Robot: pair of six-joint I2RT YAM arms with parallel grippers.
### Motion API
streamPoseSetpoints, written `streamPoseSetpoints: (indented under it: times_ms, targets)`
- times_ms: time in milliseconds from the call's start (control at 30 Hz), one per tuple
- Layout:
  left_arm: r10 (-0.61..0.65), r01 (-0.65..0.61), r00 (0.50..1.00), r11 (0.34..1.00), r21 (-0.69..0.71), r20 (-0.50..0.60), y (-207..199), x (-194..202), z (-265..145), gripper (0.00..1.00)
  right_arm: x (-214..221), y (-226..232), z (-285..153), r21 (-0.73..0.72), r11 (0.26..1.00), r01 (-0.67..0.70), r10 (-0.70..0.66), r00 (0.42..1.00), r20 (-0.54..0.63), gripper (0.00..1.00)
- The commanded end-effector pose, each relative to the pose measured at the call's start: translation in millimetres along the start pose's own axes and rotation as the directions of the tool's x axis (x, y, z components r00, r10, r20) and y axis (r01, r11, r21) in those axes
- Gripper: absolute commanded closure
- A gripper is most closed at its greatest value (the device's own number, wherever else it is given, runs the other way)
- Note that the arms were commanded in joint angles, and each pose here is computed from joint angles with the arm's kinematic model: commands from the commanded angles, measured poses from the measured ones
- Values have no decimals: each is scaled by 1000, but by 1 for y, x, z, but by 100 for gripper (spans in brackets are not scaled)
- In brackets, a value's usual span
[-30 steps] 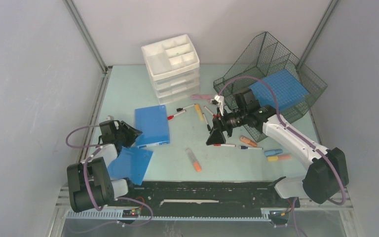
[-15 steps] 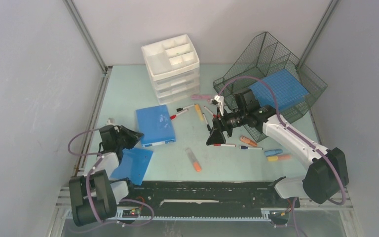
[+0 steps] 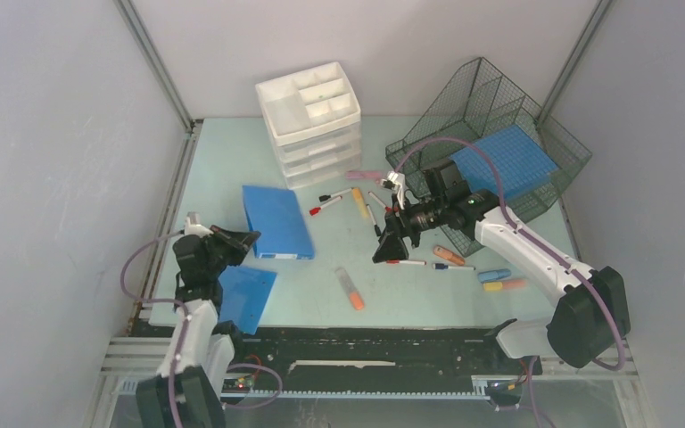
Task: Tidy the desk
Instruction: Pick up the folder from the center of the board, then place the folder in the storage box.
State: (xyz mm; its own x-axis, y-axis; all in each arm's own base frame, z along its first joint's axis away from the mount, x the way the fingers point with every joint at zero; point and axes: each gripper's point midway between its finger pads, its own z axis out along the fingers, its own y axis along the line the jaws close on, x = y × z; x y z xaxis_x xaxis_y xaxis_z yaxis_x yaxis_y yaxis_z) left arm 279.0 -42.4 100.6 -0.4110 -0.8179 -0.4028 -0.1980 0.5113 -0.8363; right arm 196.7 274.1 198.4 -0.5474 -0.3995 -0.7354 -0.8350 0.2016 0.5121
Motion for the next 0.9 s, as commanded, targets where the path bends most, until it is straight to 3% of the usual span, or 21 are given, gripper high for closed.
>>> streamPoseSetpoints:
  times_ms: [0, 200, 667, 867]
  targets:
    - [-47, 42, 998, 994, 103, 48, -32, -5, -18, 100, -6, 12, -2, -54, 997, 48, -47, 999, 25, 19]
    - [-57, 43, 997, 976, 211, 60, -61, -2, -41, 100, -6, 19, -3, -77, 995, 64, -62, 998, 28, 19]
    - [-10, 16, 1000, 961, 278, -23, -86, 20, -61, 100, -6, 28, -6, -88, 986, 144, -141, 989, 36, 19]
    - [-62, 74, 997, 945, 318, -46, -107, 28, -65, 100, 0, 33, 9, -27, 939, 343, -343, 939, -21, 18]
